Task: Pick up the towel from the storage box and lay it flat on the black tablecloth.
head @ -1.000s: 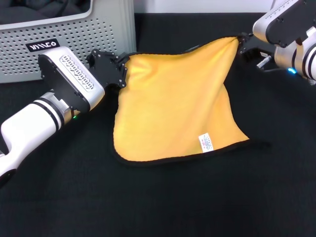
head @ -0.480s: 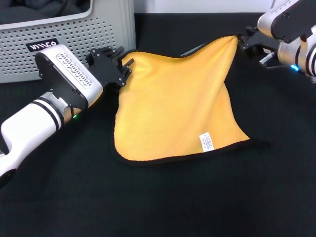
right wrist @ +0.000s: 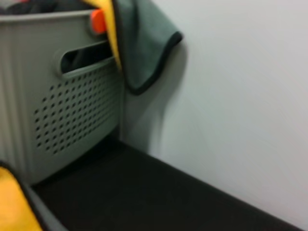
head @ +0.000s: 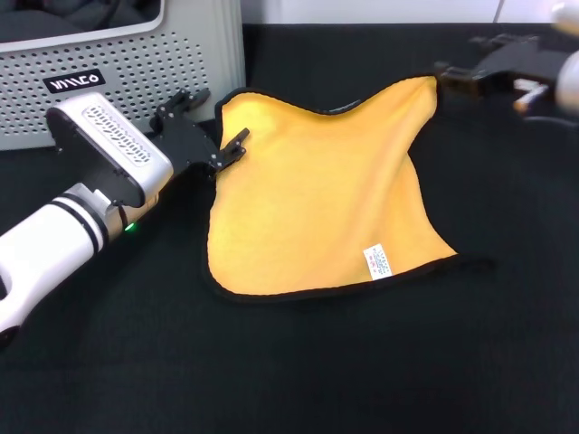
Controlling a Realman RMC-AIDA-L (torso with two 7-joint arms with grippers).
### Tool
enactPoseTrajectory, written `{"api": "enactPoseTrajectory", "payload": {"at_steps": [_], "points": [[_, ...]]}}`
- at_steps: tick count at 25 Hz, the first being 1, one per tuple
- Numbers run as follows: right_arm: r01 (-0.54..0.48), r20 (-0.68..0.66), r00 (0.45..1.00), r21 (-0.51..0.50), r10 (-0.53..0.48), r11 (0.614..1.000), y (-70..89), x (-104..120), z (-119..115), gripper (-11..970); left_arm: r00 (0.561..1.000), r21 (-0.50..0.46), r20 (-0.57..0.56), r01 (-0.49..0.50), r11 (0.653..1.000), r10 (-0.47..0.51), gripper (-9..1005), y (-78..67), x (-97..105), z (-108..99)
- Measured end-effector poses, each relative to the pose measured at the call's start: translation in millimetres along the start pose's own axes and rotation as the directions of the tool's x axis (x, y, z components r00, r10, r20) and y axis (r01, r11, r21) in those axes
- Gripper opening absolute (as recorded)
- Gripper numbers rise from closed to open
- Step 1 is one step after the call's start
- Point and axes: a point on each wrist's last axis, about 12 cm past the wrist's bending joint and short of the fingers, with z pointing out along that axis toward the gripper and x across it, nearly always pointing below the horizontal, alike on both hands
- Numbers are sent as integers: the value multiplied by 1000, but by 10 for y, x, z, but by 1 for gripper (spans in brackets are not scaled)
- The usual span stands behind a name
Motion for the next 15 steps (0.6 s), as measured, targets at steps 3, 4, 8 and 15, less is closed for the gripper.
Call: {"api": "enactPoseTrajectory", "payload": {"at_steps": [3,4,8,15], "points": [[-37,29,999,5,37,999,-147,33,-220,487,998,6,16,55,998,-55,707,-1,31,-65],[-45,45,998,1,45,999,-189,41,-310,526,996,11,35,81,997,-81,766,-9,49,-119],[-49,106,993,-50,54,998,-247,59,-636,757,976,41,141,159,986,-163,884,-3,80,-367],[74,178,984,-306,-19,949,-59,-43,-1041,886,902,262,242,293,919,-357,882,102,-25,-757]]}}
